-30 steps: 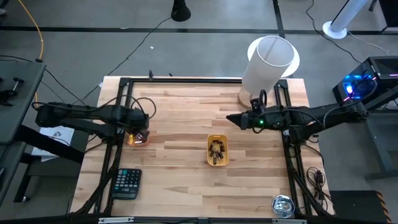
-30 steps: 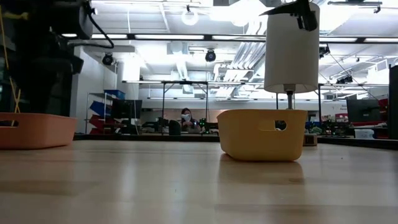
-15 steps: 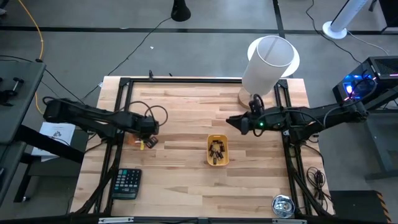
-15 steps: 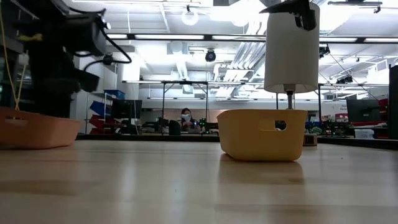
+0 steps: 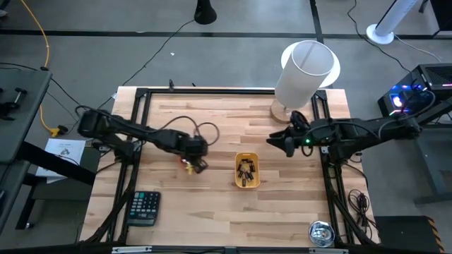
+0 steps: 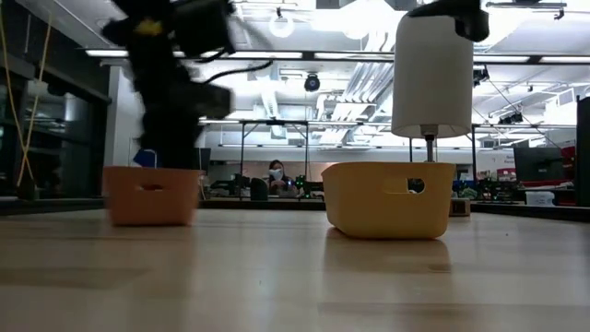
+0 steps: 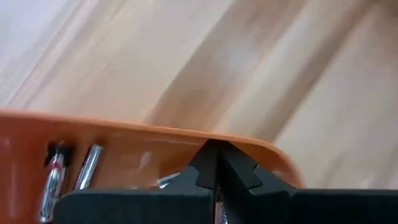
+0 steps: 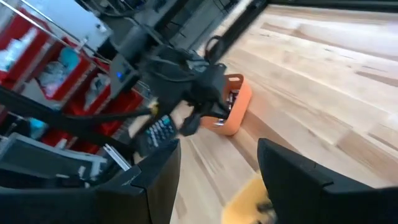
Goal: Sort batteries
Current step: Move the orange bin to the center of the table
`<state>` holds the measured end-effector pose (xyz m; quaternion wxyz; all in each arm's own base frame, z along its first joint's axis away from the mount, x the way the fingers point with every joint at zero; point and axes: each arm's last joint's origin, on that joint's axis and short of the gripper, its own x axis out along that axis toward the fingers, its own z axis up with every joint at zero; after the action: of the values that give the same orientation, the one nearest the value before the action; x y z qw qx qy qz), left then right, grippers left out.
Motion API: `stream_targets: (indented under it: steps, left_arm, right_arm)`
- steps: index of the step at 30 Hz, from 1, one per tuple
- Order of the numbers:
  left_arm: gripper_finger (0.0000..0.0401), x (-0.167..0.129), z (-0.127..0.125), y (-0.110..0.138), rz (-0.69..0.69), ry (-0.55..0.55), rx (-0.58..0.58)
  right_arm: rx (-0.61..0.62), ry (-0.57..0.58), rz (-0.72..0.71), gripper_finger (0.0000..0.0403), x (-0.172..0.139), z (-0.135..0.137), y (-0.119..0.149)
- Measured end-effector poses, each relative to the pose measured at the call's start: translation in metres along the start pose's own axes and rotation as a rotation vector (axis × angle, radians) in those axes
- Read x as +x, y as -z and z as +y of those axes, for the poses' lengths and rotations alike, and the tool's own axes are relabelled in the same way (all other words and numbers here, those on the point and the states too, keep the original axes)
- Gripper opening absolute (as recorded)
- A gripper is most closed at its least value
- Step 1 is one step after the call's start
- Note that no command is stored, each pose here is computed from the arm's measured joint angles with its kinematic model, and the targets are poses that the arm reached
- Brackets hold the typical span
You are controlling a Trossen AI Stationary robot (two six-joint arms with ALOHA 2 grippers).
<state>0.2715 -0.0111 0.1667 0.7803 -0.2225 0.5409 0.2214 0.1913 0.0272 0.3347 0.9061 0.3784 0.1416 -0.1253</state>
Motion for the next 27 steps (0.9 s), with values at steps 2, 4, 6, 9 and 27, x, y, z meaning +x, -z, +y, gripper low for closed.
stream_targets:
  steps: [2, 4, 6, 9, 27]
  left_arm:
    - [0.0, 0.001, -0.017, -0.014, -0.032, 0.028, 0.038]
    - [0.0, 0.004, -0.034, -0.026, -0.069, 0.062, 0.069]
    - [0.0, 0.009, -0.052, -0.037, -0.101, 0.091, 0.101]
    - [0.0, 0.018, -0.078, -0.049, -0.132, 0.133, 0.143]
    - [0.0, 0.009, -0.141, -0.031, -0.061, 0.24, 0.27]
  right_arm:
    - [-0.006, 0.028, 0.023, 0.0209, -0.007, -0.005, 0.001]
    - [-0.002, 0.071, 0.058, 0.0209, -0.01, -0.01, 0.004]
    - [0.0, 0.117, 0.096, 0.0209, -0.012, -0.014, 0.008]
    - [-0.013, 0.153, 0.144, 0.0209, -0.013, -0.017, 0.014]
    - [-0.049, 0.212, 0.229, 0.0209, -0.012, -0.014, 0.033]
